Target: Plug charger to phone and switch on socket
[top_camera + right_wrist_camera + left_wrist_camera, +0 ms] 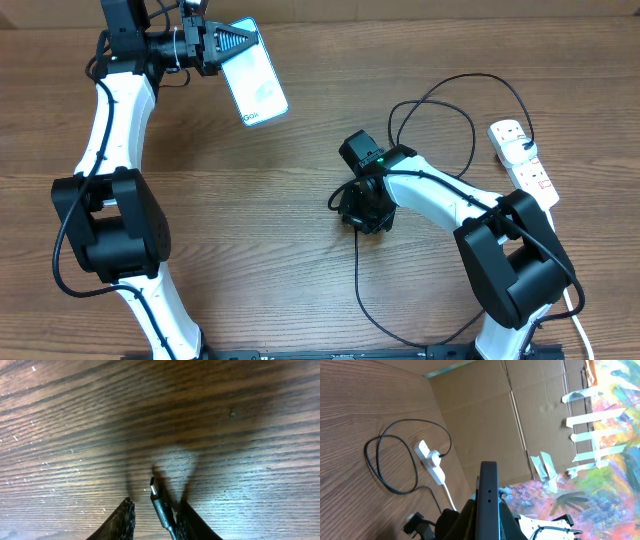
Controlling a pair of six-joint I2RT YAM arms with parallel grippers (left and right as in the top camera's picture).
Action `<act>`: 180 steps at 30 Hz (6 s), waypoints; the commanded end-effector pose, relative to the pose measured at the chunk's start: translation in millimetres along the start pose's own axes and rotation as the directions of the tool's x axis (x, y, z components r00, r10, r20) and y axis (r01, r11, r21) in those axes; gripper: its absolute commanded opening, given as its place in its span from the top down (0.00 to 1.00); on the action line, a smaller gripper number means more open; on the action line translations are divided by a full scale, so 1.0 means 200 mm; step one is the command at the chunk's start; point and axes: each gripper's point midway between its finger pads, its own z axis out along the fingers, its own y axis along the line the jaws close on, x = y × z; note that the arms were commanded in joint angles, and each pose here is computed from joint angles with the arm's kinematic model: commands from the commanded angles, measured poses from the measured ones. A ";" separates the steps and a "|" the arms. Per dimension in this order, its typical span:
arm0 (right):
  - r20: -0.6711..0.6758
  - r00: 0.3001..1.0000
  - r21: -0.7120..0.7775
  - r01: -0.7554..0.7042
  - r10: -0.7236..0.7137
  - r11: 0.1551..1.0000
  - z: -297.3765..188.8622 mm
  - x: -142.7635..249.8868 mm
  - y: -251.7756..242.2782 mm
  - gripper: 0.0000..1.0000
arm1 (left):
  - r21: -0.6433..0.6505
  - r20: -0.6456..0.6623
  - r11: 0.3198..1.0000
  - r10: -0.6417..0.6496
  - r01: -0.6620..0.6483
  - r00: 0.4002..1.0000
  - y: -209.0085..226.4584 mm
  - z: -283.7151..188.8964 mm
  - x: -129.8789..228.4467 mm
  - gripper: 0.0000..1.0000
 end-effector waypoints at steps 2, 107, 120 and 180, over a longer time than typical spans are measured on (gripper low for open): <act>-0.139 0.990 0.108 0.007 0.008 0.994 0.21 0.15 -0.17 0.71 | 0.018 -0.016 0.999 0.044 -0.043 0.999 -0.06 0.01 0.01 0.96; -0.123 0.929 0.166 0.367 -0.350 0.915 0.22 0.18 -0.16 0.24 | 0.029 -0.021 0.996 0.080 -0.079 0.997 -0.07 0.00 0.01 0.96; -0.087 0.943 0.275 0.332 -0.321 0.902 0.20 0.15 -0.23 0.24 | 0.029 -0.021 0.996 0.079 -0.079 0.997 -0.07 0.00 0.01 0.96; 0.006 0.881 0.219 0.461 -0.474 0.860 0.10 0.15 0.12 0.60 | 0.021 -0.003 0.996 0.085 -0.085 0.996 -0.06 -0.04 0.00 0.96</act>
